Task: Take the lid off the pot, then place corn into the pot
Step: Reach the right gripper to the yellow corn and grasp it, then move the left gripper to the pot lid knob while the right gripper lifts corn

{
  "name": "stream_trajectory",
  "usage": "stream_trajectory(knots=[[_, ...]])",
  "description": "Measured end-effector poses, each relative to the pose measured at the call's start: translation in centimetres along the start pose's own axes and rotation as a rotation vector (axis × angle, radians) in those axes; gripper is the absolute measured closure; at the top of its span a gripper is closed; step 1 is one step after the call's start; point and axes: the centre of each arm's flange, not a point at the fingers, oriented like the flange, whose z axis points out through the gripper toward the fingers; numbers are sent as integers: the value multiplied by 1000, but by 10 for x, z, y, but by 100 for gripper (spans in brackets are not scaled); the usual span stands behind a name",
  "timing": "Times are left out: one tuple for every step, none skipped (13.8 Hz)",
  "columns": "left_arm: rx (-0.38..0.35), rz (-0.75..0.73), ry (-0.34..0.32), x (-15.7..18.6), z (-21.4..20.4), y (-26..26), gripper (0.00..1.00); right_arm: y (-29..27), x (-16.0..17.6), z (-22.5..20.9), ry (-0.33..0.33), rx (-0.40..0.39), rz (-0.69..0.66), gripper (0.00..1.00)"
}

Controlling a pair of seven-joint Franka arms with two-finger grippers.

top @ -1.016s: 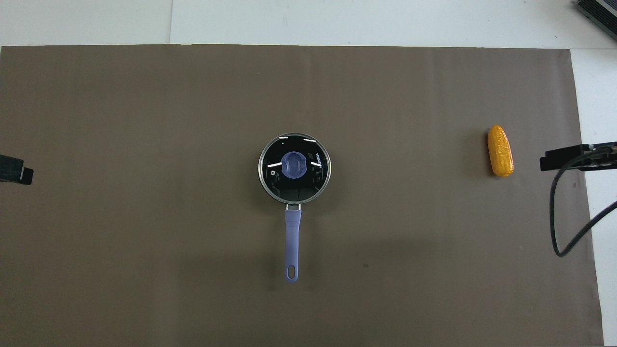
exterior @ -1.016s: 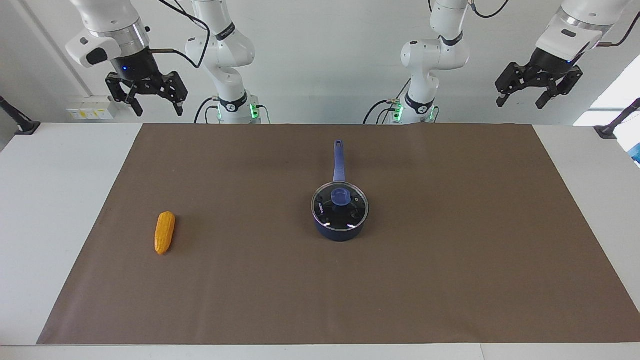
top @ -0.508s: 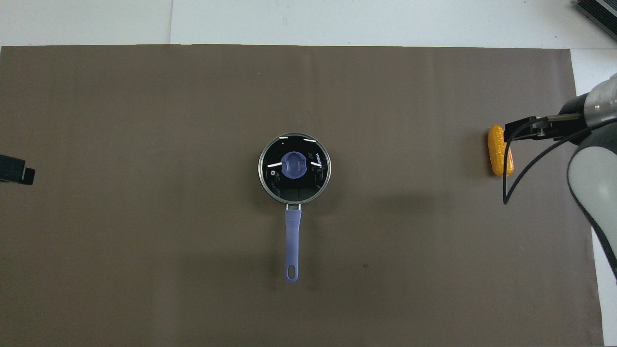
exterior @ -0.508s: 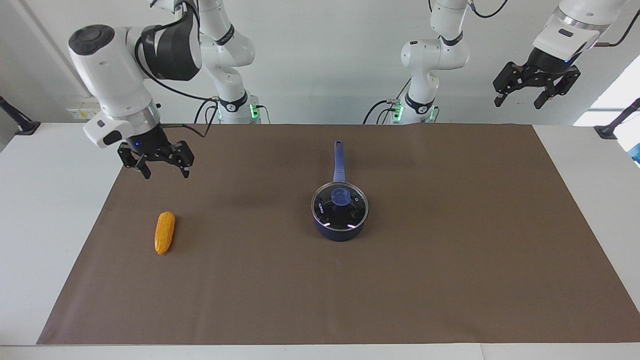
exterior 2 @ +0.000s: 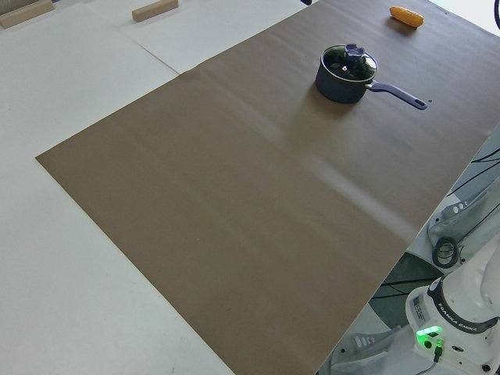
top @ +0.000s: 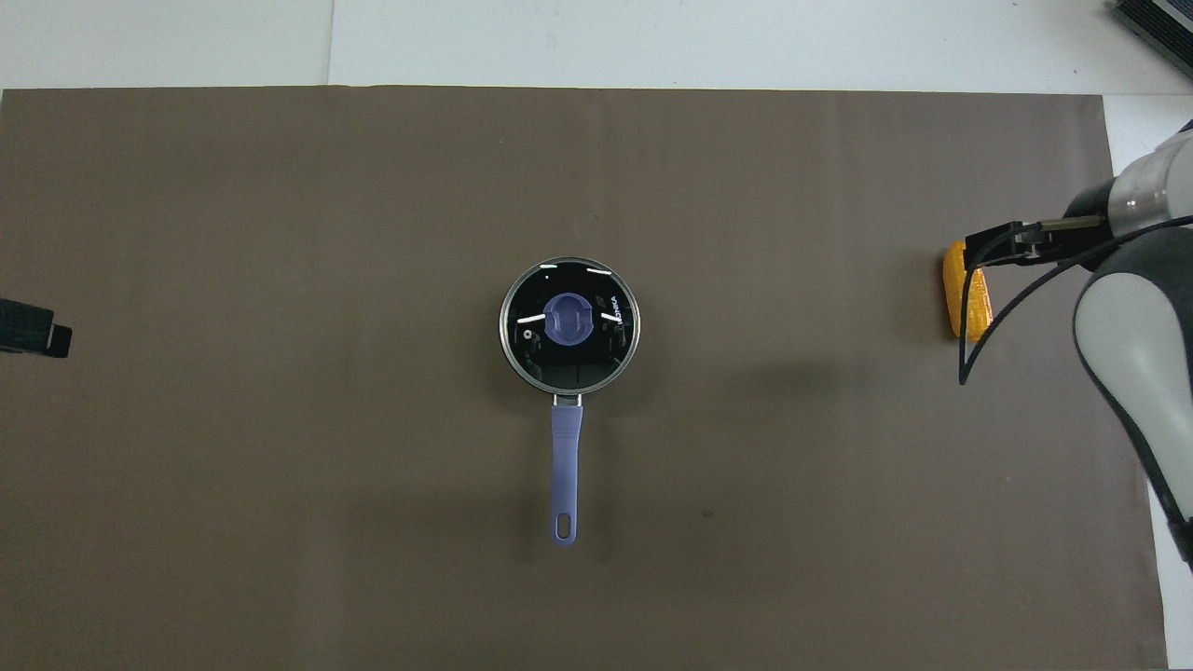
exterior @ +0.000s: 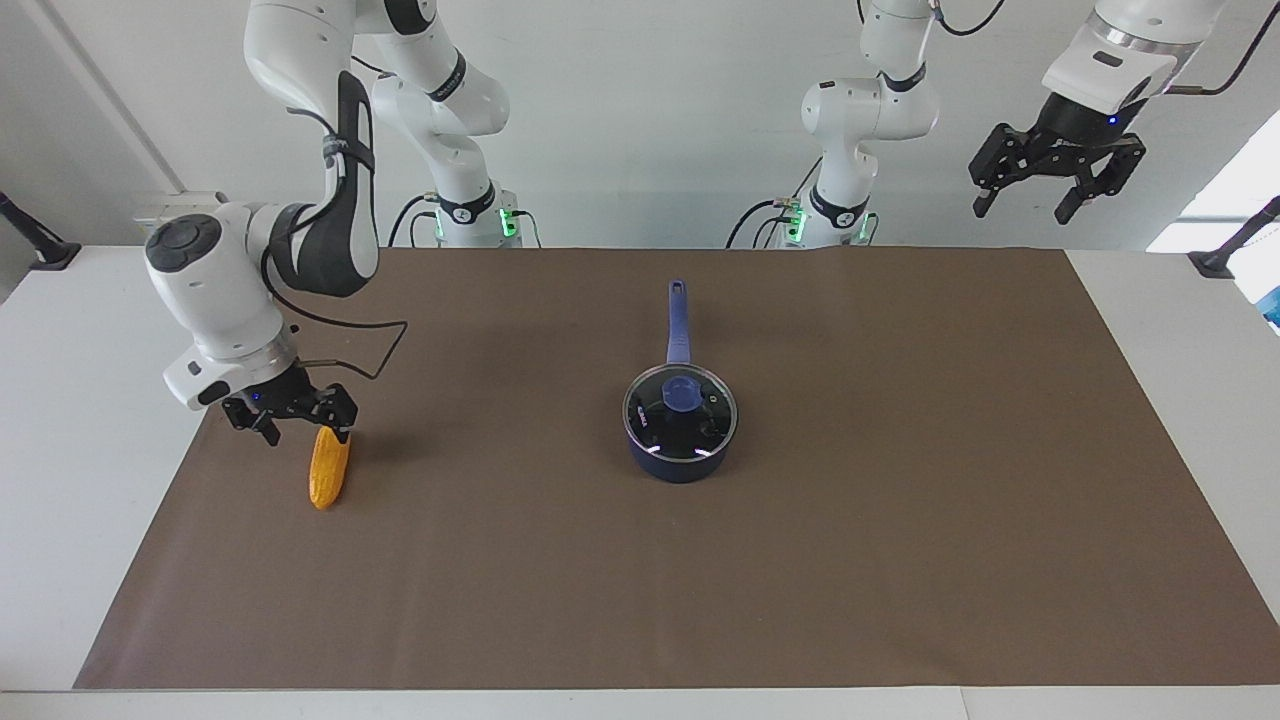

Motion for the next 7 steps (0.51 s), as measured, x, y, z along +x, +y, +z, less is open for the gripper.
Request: stream_trajectory(knots=[[0, 11, 17, 3, -1, 6, 0, 5, -2, 18, -14, 1, 5, 0], [-1, 24, 27, 5, 0, 13, 0, 9, -5, 34, -27, 3, 12, 0], [-3, 41, 31, 7, 1, 22, 0, 12, -7, 47, -31, 2, 16, 0], [-5, 60, 34, 10, 5, 34, 0, 12, -9, 58, -33, 3, 18, 0], [-8, 69, 37, 15, 11, 49, 0, 12, -11, 65, -41, 4, 18, 0], [-11, 73, 38, 20, 17, 63, 0, 12, -12, 69, -47, 5, 18, 0], [-13, 78, 35, 25, 26, 78, 0, 11, -13, 70, -49, 6, 17, 0]])
